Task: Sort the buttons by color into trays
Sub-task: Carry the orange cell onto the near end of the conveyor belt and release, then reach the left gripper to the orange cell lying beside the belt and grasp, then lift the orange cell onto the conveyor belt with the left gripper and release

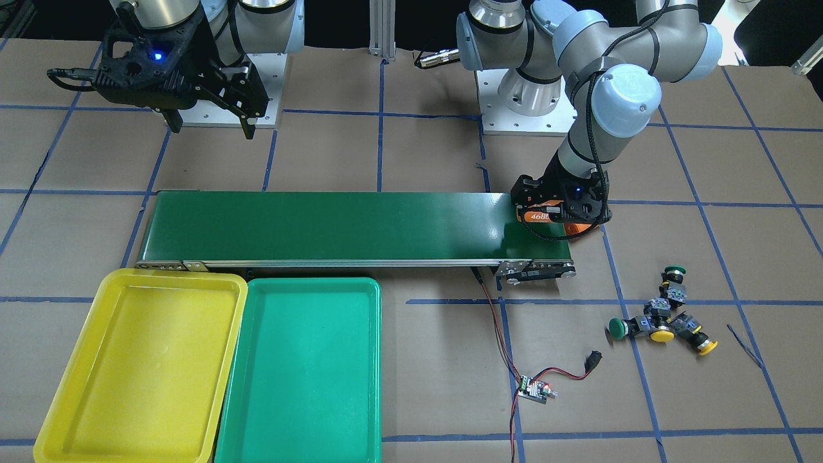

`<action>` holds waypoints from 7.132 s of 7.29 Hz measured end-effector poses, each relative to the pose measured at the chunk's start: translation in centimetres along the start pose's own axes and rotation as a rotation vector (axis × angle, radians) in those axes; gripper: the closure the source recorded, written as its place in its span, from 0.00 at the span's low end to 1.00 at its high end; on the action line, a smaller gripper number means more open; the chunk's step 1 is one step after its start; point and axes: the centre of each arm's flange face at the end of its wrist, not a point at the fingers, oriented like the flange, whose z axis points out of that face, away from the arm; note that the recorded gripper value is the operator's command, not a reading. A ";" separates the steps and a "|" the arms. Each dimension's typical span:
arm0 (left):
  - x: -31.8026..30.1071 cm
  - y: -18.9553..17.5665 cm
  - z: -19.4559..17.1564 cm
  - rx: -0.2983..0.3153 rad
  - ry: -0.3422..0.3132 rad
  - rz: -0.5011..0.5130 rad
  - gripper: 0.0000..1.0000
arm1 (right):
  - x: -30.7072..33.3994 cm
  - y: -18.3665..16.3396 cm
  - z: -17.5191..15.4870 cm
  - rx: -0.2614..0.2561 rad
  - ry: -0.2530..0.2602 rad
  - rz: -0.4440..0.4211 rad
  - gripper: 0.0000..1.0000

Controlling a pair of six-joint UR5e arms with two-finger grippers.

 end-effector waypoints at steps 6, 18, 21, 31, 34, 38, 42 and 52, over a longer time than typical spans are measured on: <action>-0.2 -0.9 1.3 -0.005 0.013 0.028 0.00 | 0.0 0.0 0.0 0.001 -0.001 0.002 0.00; -15.4 1.0 3.8 -0.017 0.037 -0.347 0.00 | 0.0 0.0 0.1 -0.005 0.000 0.002 0.00; -15.4 1.2 6.8 -0.072 0.060 -0.370 0.00 | 0.0 0.1 0.1 -0.005 0.000 0.002 0.00; -15.5 1.0 8.9 -0.128 0.078 -0.478 0.00 | 0.0 0.1 0.1 -0.004 0.000 0.001 0.00; -15.5 0.8 9.6 -0.142 0.086 -0.477 0.00 | 0.0 0.1 0.1 -0.004 0.000 0.001 0.00; -15.5 0.8 9.7 -0.144 0.085 -0.475 0.00 | 0.0 0.1 0.1 -0.004 0.000 0.002 0.00; -15.5 0.8 10.2 -0.161 0.085 -0.475 0.10 | 0.0 0.1 0.1 -0.004 0.000 0.001 0.00; -14.3 -3.1 -1.5 0.059 -0.011 -0.276 1.00 | 0.0 0.1 0.1 -0.005 0.000 0.001 0.00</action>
